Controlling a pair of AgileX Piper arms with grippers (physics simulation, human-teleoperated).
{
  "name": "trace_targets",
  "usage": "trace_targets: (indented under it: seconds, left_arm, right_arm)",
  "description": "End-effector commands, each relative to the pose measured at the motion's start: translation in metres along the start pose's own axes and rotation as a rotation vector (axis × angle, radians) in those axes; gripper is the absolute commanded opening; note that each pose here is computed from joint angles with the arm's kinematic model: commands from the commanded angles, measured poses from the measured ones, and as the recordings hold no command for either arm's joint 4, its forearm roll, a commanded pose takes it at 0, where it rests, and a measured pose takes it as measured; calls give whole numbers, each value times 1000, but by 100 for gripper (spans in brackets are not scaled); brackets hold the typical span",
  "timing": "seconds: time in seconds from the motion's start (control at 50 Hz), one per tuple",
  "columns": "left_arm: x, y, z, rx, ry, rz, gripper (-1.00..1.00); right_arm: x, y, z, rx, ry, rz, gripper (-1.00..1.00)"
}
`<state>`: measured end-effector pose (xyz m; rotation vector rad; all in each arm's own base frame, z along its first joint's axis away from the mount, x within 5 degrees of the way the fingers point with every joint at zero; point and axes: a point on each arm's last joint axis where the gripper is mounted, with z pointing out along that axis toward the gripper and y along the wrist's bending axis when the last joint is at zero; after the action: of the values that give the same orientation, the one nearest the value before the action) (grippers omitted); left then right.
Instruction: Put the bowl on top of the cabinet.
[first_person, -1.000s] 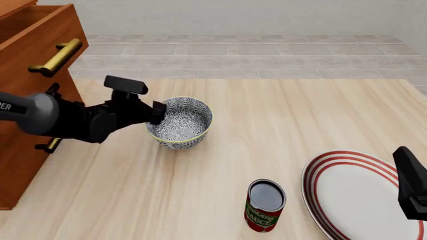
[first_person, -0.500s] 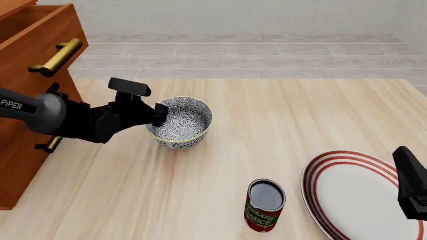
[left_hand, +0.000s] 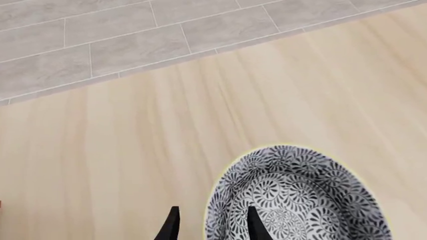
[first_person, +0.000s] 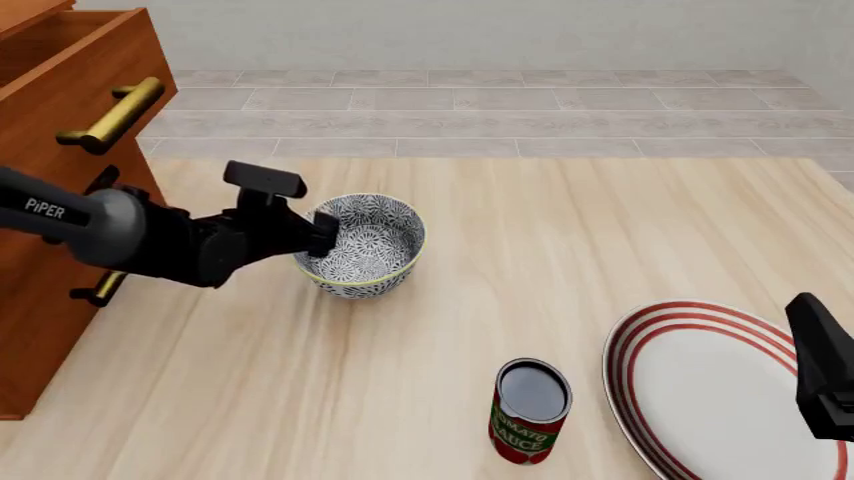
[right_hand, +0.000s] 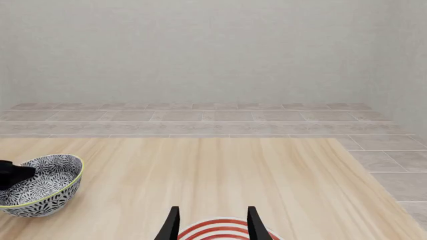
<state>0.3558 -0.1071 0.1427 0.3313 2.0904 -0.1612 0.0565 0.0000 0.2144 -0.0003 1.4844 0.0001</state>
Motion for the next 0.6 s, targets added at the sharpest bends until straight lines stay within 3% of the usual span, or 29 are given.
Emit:
trace_targets:
  seconds: [0.02, 0.34, 0.36, 0.38, 0.44, 0.6]
  left_arm:
    - [4, 0, 6, 0, 13, 1, 100]
    - [8, -6, 8, 14, 25, 8, 100]
    - [8, 5, 10, -10, 25, 4, -100]
    - [9, -2, 7, 6, 25, 13, -100]
    - [7, 3, 5, -8, 17, -1, -100]
    - [0, -4, -1, 10, 10, -3, -100]
  right_arm:
    - [0, 0, 0, 0, 0, 0, 100]
    - [0, 0, 0, 0, 0, 0, 100]
    - [0, 0, 0, 0, 0, 0, 100]
    - [0, 0, 0, 0, 0, 0, 100]
    - [0, 0, 0, 0, 0, 0, 100]
    - [0, 0, 0, 0, 0, 0, 100]
